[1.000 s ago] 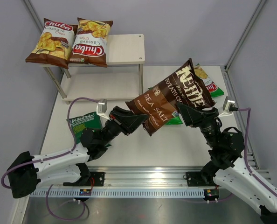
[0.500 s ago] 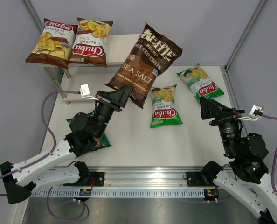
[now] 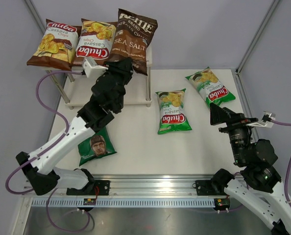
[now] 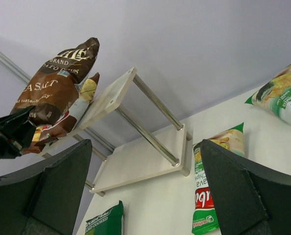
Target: Place and organize the chips bags onto the shelf
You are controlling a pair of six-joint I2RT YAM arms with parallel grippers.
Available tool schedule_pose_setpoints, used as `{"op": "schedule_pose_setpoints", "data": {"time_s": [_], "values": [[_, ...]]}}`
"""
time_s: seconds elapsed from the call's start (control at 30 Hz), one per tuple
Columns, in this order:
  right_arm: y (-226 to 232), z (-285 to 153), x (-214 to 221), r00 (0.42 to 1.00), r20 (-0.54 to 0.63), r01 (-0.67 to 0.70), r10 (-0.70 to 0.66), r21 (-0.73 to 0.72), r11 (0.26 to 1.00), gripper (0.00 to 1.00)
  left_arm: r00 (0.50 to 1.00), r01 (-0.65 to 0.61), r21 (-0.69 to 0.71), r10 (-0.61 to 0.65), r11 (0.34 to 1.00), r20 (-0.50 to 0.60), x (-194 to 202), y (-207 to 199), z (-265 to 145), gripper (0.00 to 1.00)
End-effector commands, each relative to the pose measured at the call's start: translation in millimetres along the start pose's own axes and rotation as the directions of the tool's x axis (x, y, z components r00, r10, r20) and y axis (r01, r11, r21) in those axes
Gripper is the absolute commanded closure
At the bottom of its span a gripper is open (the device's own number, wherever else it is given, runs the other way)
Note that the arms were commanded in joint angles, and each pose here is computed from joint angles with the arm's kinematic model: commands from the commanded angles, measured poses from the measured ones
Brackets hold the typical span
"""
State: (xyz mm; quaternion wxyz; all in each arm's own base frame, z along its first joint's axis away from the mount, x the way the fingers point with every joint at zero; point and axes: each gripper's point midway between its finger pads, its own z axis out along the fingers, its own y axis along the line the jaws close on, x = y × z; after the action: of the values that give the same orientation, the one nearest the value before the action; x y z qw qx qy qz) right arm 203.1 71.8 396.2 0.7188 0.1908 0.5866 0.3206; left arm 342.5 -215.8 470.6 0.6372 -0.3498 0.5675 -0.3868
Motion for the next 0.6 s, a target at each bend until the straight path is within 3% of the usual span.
{"op": "schedule_pose_setpoints", "data": {"time_s": [0.0, 0.2, 0.33, 0.57], "values": [[-9, -1, -8, 0.999, 0.05, 0.013, -0.015, 0.034, 0.999, 0.01, 0.983, 0.088, -0.048, -0.079, 0.995, 0.163, -37, -16, 24, 0.96], [-10, -5, -8, 0.998, 0.055, -0.012, 0.011, 0.021, 1.0, 0.0, 0.981, 0.091, -0.111, -0.07, 0.99, 0.18, -20, 0, 75, 0.96], [-10, -7, -8, 0.998, 0.054, -0.018, 0.017, 0.012, 1.0, 0.01, 0.99, 0.065, -0.152, -0.044, 0.986, 0.134, -5, 14, 101, 0.96], [-11, -7, -5, 0.998, 0.061, -0.027, 0.026, 0.005, 1.0, 0.01, 0.996, 0.023, -0.196, -0.005, 0.98, 0.092, 12, 37, 115, 0.93]]}}
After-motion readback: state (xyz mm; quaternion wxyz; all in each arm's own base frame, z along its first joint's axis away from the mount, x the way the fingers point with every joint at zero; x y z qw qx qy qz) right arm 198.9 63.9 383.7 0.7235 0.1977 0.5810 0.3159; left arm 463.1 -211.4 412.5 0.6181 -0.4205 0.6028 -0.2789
